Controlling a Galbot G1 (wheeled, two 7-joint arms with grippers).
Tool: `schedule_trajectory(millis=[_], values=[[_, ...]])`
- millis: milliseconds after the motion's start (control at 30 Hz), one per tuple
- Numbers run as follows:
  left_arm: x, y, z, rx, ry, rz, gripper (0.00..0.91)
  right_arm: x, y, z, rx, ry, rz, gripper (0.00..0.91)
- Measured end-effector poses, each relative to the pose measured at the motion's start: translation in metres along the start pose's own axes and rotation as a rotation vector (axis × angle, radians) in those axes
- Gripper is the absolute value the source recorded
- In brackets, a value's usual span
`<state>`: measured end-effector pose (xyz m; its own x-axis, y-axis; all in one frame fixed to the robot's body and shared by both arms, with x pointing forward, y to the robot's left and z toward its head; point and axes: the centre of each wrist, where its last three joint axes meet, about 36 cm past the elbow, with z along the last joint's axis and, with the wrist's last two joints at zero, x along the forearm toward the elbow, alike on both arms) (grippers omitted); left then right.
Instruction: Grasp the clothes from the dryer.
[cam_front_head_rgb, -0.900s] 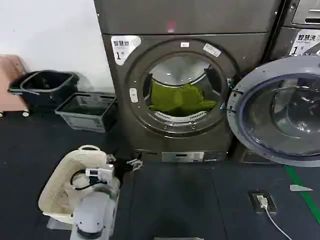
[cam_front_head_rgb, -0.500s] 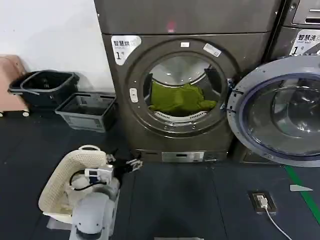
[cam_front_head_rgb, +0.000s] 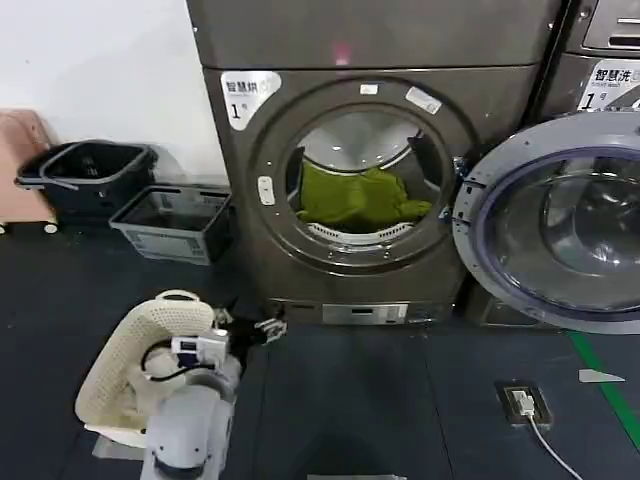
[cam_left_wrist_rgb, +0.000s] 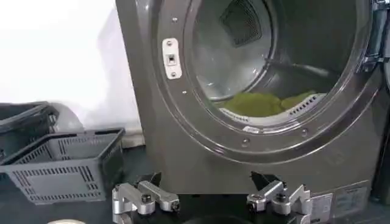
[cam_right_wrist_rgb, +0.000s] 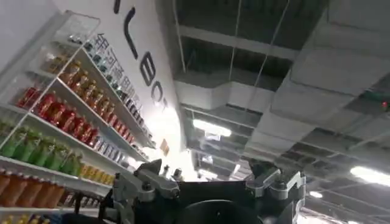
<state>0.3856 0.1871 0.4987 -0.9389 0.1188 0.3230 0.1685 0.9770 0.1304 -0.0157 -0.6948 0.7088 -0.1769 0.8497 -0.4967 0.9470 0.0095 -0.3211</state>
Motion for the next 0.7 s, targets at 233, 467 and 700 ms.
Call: schedule_trajectory(millis=[233, 467, 700], values=[[-0.0023, -0.0014, -0.0005, -0.001, 0.000, 0.009, 0.907, 0.0014, -0.0019, 0.0035, -0.005, 0.009, 0.022, 0.907], [-0.0037, -0.0031, -0.0005, -0.001, 0.001, 0.014, 0.907, 0.0012, -0.0048, 0.0060, -0.006, 0.016, 0.032, 0.907], [-0.0034, -0.0048, 0.0006, 0.000, 0.004, 0.020, 0.907, 0.0016, -0.0055, 0.0083, -0.008, 0.021, 0.039, 0.907]])
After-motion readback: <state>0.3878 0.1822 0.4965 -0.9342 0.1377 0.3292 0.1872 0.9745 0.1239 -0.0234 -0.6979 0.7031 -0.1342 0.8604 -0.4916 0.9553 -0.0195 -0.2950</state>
